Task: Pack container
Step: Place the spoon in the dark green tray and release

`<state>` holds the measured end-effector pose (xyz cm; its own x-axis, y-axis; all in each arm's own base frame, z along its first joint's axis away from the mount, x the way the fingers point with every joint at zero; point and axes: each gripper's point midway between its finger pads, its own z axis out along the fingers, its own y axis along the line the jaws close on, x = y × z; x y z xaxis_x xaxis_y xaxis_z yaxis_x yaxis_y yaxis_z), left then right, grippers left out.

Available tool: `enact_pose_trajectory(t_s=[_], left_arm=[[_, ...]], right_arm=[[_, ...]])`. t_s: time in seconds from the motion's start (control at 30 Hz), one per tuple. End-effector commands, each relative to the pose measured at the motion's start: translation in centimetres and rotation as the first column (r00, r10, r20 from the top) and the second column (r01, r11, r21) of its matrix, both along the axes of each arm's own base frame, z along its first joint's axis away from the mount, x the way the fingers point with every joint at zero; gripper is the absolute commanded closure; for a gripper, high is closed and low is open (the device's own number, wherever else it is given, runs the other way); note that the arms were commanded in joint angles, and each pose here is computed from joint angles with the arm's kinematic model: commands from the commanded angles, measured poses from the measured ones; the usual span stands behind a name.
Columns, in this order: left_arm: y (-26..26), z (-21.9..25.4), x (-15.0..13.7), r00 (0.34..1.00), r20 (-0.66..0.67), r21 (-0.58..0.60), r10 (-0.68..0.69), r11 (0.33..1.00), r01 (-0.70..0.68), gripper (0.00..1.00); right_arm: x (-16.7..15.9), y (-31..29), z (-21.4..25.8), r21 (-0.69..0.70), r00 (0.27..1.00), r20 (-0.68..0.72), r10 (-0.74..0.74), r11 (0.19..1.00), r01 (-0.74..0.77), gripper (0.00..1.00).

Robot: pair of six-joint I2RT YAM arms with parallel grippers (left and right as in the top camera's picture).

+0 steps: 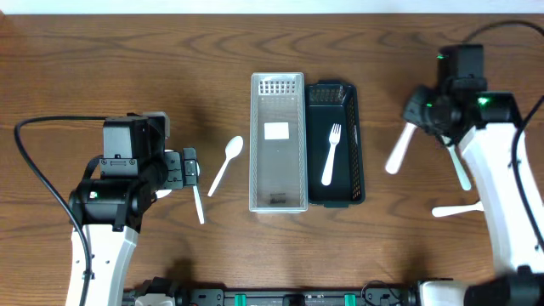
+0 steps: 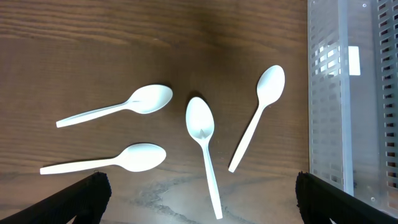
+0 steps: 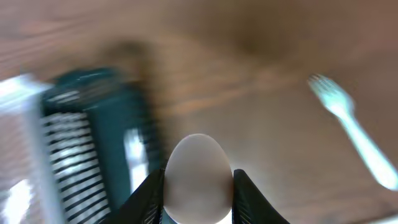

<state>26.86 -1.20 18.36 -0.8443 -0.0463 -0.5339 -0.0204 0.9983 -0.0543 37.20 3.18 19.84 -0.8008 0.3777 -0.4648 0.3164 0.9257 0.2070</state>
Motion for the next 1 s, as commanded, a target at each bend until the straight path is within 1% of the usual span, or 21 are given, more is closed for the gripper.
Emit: enact_pose_trajectory(t_s=[0.0,0.1,0.17,0.3,0.37,0.4,0.43,0.5,0.53,0.63,0.7,0.77,0.8,0.87,0.97], left_arm=[[0.0,0.5,0.2,1.000,0.011,-0.008,0.012,1.000,-0.012,0.03],[0.0,0.5,0.2,1.000,0.011,-0.008,0.012,1.000,-0.012,0.03],[0.0,0.5,0.2,1.000,0.011,-0.008,0.012,1.000,-0.012,0.03],[0.0,0.5,0.2,1.000,0.011,-0.008,0.012,1.000,-0.012,0.03],[0.0,0.5,0.2,1.000,0.011,-0.008,0.012,1.000,-0.012,0.03],[0.0,0.5,0.2,1.000,0.011,-0.008,0.012,1.000,-0.012,0.03],[0.0,0.5,0.2,1.000,0.011,-0.008,0.012,1.000,-0.012,0.03],[0.0,0.5,0.2,1.000,0.011,-0.008,0.012,1.000,-0.012,0.03],[0.0,0.5,0.2,1.000,0.011,-0.008,0.012,1.000,-0.012,0.03],[0.0,0.5,0.2,1.000,0.011,-0.008,0.012,1.000,-0.012,0.02],[0.0,0.5,0.2,1.000,0.011,-0.007,0.012,1.000,-0.012,0.03],[0.0,0.5,0.2,1.000,0.011,-0.007,0.012,1.000,-0.012,0.03],[0.0,0.5,0.2,1.000,0.011,-0.008,0.012,1.000,-0.012,0.03],[0.0,0.5,0.2,1.000,0.011,-0.007,0.012,1.000,-0.012,0.03],[0.0,0.5,0.2,1.000,0.011,-0.008,0.012,1.000,-0.012,0.03]], right_arm=[[-0.4,4.6,-0.6,0.013,0.991,-0.017,0.130,0.991,-0.130,0.86],[-0.6,8.0,-2.3,0.008,0.975,-0.055,0.216,0.976,-0.215,0.85],[-0.7,9.4,-3.8,-0.003,0.965,-0.088,0.248,0.968,-0.249,0.84],[-0.6,11.6,-8.3,-0.016,0.936,-0.192,0.294,0.953,-0.303,0.82],[-0.7,12.1,-10.3,-0.025,0.919,-0.238,0.315,0.944,-0.330,0.79],[-0.7,12.4,-11.2,-0.029,0.910,-0.256,0.326,0.939,-0.344,0.74],[-0.6,12.5,-11.7,-0.033,0.903,-0.265,0.339,0.933,-0.359,0.63],[-0.4,12.7,-12.2,-0.045,0.888,-0.266,0.376,0.915,-0.401,0.54],[-0.2,12.8,-12.1,-0.050,0.883,-0.258,0.392,0.907,-0.417,0.52],[0.6,13.0,-10.4,-0.066,0.873,-0.224,0.434,0.887,-0.458,0.42],[1.2,12.8,-8.2,-0.079,0.872,-0.194,0.450,0.878,-0.471,0.40],[2.1,11.7,-5.4,-0.108,0.887,-0.154,0.435,0.885,-0.452,0.39],[2.6,10.8,-4.0,-0.132,0.901,-0.136,0.411,0.894,-0.428,0.34],[3.6,7.9,-0.9,-0.184,0.936,-0.093,0.340,0.918,-0.351,0.20],[4.5,3.2,2.4,-0.223,0.961,-0.040,0.273,0.935,-0.275,0.11]])
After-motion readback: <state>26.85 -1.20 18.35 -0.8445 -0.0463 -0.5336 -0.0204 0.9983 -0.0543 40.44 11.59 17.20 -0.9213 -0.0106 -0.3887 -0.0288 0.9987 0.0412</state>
